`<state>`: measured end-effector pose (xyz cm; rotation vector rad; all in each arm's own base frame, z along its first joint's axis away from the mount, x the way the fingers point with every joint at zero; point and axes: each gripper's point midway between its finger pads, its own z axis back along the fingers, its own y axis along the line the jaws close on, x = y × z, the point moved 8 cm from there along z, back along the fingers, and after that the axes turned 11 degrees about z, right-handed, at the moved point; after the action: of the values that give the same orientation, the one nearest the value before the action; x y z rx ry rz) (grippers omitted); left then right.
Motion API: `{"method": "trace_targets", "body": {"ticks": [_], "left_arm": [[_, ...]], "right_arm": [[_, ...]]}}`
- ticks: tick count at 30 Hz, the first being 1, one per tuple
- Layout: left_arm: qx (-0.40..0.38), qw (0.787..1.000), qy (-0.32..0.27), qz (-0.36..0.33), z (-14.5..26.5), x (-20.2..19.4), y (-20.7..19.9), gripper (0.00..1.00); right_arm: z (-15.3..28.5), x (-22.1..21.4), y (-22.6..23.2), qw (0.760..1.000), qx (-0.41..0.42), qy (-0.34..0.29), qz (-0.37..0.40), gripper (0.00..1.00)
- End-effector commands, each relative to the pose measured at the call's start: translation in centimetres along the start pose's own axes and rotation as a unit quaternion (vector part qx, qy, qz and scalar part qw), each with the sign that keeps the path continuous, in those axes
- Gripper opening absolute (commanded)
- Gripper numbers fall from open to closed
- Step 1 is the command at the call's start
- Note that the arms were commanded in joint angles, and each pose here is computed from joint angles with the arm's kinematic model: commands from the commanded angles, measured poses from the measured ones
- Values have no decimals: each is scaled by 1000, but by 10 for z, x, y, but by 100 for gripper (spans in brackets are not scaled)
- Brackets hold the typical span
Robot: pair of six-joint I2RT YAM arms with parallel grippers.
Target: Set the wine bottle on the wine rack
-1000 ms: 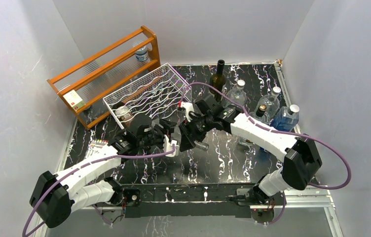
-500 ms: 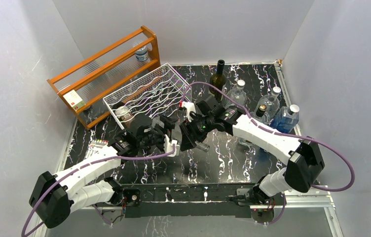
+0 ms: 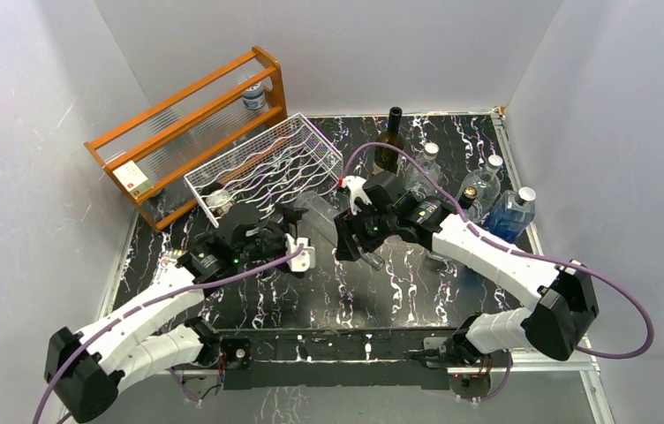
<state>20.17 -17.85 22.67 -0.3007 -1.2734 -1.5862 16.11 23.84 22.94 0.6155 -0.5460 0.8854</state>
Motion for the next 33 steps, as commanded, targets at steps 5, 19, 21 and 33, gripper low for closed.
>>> {"method": "trace_targets", "body": {"ticks": [5, 19, 21, 33], "left_arm": [[113, 983, -70, 129, 49, 39, 16, 98], [237, 811, -139, 516, 89, 113, 72, 98], [231, 800, -155, 532, 92, 121, 74, 98], [219, 793, -156, 547, 105, 136, 79, 98]], "right_arm": [[-4, 13, -10, 998, -30, -57, 0, 0], [-53, 11, -5, 999, 5, -31, -25, 0], [-60, 12, -2, 999, 10, -33, -25, 0], [-111, 40, 12, 996, 18, -81, -31, 0]]}}
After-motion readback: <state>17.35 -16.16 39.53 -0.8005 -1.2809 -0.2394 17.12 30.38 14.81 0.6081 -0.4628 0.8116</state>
